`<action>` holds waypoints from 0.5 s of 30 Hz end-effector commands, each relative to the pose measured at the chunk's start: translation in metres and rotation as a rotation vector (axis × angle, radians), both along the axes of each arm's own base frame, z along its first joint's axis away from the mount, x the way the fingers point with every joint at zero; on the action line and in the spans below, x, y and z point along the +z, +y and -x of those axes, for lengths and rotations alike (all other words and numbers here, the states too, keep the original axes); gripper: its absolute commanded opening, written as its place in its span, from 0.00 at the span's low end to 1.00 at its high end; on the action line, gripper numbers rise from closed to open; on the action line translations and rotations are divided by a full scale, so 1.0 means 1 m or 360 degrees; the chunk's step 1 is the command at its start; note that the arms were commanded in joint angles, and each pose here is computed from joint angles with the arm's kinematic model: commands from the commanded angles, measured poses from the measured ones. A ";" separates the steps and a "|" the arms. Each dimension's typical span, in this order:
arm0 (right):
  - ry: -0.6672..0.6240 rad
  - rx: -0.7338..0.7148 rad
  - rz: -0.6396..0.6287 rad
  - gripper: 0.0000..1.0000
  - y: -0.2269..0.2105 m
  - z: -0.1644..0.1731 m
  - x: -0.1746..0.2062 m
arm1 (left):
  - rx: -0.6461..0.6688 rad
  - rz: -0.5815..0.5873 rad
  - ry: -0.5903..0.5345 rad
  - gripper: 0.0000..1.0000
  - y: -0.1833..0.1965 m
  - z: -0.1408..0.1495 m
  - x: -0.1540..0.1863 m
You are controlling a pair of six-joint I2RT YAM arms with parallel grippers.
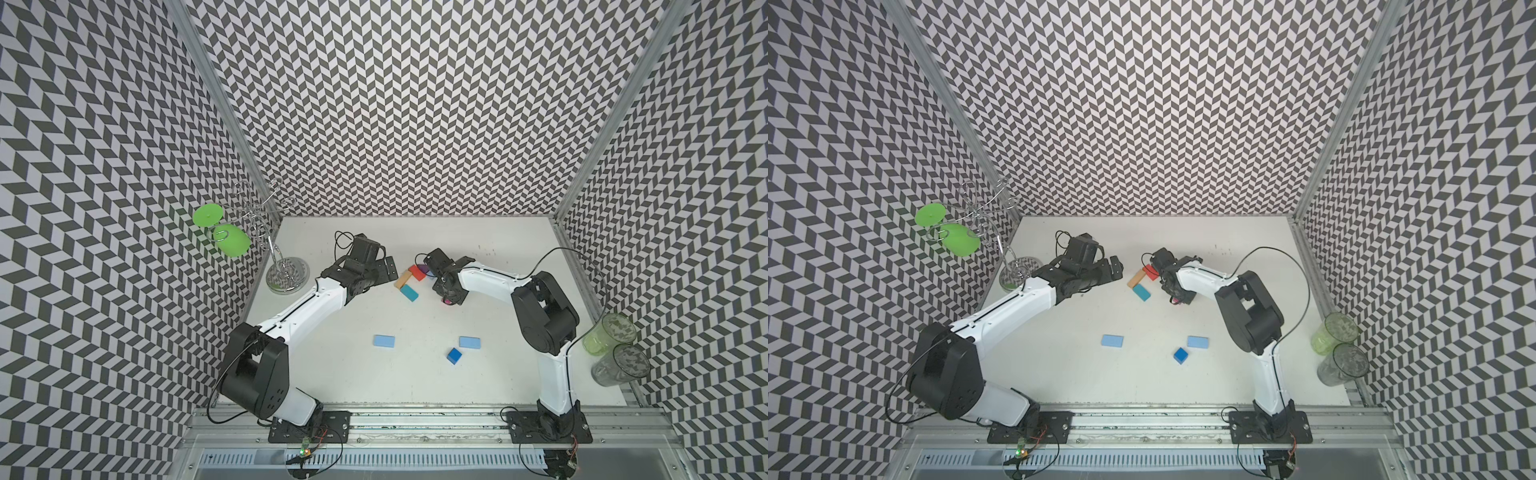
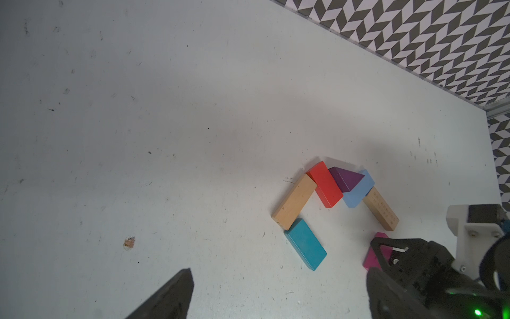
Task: Assemble a heart with building blocks
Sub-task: Assemble the building block at the center of the board.
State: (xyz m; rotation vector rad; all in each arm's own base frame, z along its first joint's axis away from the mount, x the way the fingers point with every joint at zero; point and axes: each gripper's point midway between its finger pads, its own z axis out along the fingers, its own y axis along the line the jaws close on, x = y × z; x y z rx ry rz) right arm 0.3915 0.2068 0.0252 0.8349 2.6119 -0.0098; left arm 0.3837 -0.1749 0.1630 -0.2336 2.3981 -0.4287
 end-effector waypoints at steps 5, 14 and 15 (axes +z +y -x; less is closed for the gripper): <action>0.0038 -0.0008 0.0021 0.00 -0.002 -0.004 -0.011 | -0.0010 0.0020 -0.0044 0.99 0.001 -0.003 0.006; 0.0053 -0.0003 0.0005 0.00 0.000 -0.005 -0.016 | -0.0010 0.0018 -0.0048 0.99 0.002 -0.005 0.007; 0.0058 -0.0002 0.0000 0.00 0.000 -0.005 -0.018 | -0.0010 0.0019 -0.0047 0.99 0.001 -0.005 0.007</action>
